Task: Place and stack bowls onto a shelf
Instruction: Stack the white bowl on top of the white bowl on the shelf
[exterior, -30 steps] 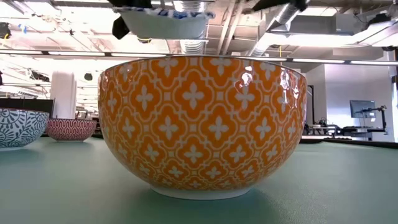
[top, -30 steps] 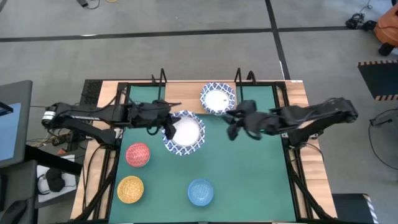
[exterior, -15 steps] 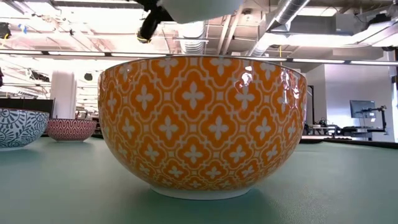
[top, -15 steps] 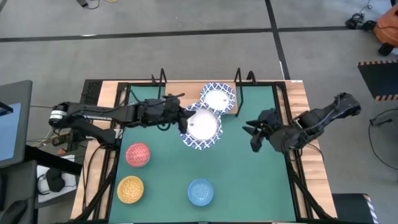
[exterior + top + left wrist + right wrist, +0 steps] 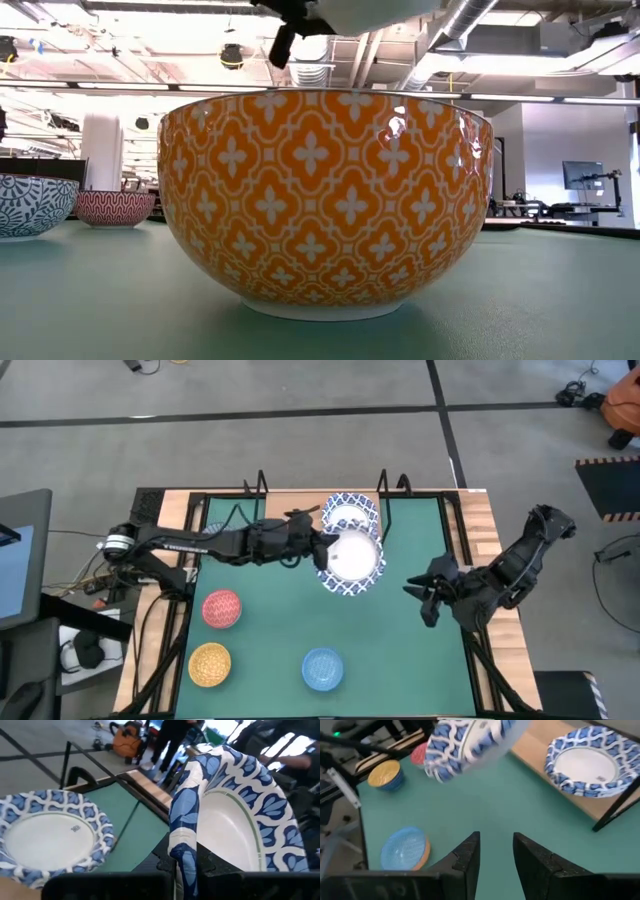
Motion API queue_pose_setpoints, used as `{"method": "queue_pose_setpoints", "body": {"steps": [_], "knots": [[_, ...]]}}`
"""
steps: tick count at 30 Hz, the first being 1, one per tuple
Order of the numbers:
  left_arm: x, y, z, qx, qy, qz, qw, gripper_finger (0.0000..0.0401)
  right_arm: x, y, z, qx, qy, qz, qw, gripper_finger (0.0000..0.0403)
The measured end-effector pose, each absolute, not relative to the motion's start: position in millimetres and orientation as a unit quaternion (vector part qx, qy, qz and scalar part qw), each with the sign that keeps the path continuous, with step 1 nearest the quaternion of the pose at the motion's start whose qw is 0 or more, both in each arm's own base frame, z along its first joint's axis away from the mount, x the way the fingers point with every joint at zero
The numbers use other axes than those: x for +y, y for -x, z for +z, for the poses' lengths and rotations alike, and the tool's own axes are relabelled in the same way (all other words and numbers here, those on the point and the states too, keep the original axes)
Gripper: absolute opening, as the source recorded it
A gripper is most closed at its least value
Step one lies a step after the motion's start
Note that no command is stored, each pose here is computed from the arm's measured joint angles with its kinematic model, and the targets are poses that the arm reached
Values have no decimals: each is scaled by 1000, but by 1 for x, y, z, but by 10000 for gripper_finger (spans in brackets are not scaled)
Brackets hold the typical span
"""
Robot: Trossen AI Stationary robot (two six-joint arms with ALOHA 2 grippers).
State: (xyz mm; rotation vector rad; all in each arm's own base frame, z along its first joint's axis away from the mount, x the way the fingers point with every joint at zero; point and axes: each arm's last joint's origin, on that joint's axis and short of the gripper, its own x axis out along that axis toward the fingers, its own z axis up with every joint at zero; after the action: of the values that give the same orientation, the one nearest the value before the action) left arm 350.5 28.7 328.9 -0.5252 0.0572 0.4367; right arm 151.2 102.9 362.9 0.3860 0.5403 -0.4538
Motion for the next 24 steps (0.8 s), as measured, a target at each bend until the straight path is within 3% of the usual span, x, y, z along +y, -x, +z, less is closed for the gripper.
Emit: {"method": "queue_pose_setpoints", "body": {"steps": [9,17,24], "knots": [[110,-368,346,98,188,274,938,0,96,-155,363,247,-203,-252,913,132],[200,-370,299,155,231,269,922,0,77,-165,363,228,-231,-311,893,132],[244,-372,260,154,266,258,916,0,57,-175,363,218,-270,-353,869,132]]}}
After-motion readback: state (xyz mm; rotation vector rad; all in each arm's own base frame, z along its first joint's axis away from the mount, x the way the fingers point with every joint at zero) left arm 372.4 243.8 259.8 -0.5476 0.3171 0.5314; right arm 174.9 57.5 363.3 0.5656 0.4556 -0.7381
